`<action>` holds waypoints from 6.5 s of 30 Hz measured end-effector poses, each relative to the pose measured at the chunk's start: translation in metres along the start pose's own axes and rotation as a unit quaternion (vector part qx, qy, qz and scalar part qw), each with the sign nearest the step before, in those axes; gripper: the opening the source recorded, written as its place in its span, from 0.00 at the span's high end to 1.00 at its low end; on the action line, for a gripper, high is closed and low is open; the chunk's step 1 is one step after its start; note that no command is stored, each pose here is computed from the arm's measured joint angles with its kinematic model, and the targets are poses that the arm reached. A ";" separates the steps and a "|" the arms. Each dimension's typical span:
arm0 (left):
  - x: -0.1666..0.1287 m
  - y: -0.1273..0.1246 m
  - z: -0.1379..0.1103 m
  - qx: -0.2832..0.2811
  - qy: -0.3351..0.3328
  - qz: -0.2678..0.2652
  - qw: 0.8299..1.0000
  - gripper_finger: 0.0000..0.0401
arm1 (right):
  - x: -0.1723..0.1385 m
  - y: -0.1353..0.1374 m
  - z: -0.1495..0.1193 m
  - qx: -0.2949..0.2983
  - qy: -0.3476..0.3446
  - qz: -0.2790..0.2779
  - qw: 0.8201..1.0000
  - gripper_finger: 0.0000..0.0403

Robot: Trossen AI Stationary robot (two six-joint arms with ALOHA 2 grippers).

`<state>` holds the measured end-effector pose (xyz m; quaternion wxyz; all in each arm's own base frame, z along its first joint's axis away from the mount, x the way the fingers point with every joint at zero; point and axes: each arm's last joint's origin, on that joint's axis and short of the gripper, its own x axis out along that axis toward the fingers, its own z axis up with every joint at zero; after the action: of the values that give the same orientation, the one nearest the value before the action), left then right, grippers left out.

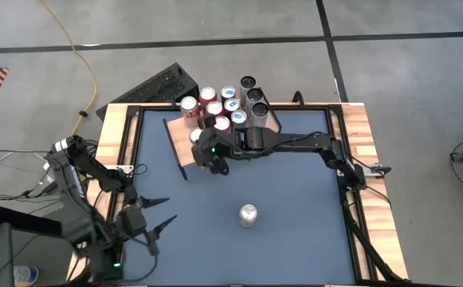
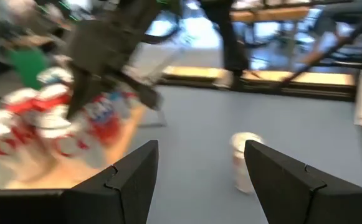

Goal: Place canned beverage on shelf
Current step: Put the left silver soda can on the shelf aligned with the other silver soda can

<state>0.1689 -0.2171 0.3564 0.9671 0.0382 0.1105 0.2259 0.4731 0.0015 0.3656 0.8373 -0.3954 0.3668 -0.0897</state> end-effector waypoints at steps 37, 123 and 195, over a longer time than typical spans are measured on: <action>0.121 0.001 -0.011 0.005 0.056 -0.047 0.997 0.43 | -0.323 0.047 -0.084 0.232 -0.032 0.024 0.972 1.00; 0.177 0.118 -0.095 -0.166 -0.080 0.088 0.979 1.00 | -0.322 0.142 -0.102 0.252 -0.042 0.042 0.966 1.00; 0.210 0.126 -0.084 -0.152 -0.080 0.181 0.968 1.00 | -0.320 0.145 -0.102 0.254 -0.042 0.041 0.965 1.00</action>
<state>0.2789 -0.0086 0.2485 0.9102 -0.0723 -0.0121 0.4076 0.1543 0.1789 0.3915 0.9277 -0.1578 0.3129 -0.1285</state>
